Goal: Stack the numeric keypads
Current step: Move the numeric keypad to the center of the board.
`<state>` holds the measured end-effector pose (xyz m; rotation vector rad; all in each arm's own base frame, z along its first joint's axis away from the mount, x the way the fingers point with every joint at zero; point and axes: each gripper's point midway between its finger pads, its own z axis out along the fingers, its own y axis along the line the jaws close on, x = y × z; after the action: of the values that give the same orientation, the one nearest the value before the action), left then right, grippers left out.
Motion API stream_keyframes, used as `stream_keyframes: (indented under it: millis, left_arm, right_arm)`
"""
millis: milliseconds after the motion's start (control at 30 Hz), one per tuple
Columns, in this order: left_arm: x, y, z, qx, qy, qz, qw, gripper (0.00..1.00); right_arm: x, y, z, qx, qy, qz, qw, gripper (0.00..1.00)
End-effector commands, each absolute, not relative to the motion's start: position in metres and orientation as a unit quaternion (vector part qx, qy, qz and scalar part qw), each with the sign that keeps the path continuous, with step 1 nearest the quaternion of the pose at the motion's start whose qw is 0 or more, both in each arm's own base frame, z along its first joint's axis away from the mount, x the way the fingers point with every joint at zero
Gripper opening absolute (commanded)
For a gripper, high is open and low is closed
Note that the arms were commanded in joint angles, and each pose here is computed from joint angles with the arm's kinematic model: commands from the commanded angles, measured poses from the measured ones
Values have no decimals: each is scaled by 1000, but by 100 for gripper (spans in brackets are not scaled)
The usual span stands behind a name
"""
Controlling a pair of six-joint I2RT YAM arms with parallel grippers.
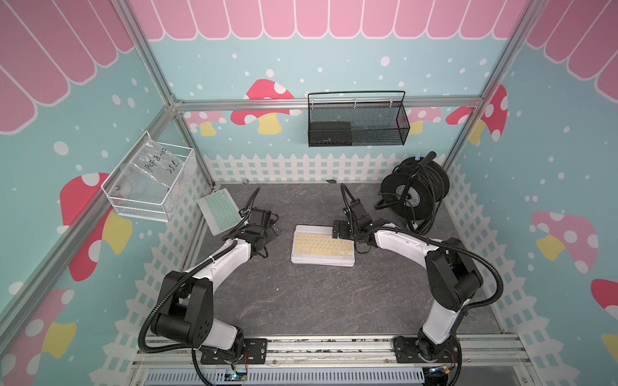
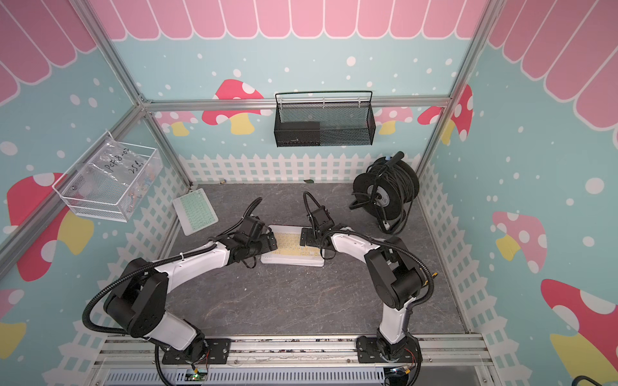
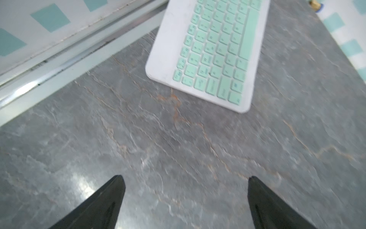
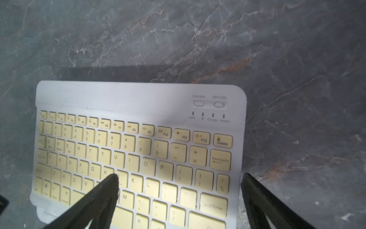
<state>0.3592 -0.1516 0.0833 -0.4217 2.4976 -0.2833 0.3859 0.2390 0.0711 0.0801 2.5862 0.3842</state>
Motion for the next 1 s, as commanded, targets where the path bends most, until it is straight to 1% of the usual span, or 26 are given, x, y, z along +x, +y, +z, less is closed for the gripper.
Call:
stream_keyframes:
  millis: [0,100,233,400,667,967]
  left_arm:
    - [364,-94,101,-236,913,-56,327,100]
    - [372,-46,108,-293,893,-27,340,100]
    - [382,22,102,-375,864,7,335,100]
    - [400,88,80,-439,847,34,298,99]
    - [450,147,60,-466,840,53,271,99]
    - [470,197,41,-497,828,63,251,98]
  right_arm:
    - [396,234,97,26,947,121,295,99]
    - [404,234,114,24,939,120,320,99]
    - [414,235,132,15,932,118,343,99]
    - [422,238,136,11,930,124,347,99]
    - [435,241,131,7,931,132,339,99]
    - [445,227,116,21,937,126,325,99]
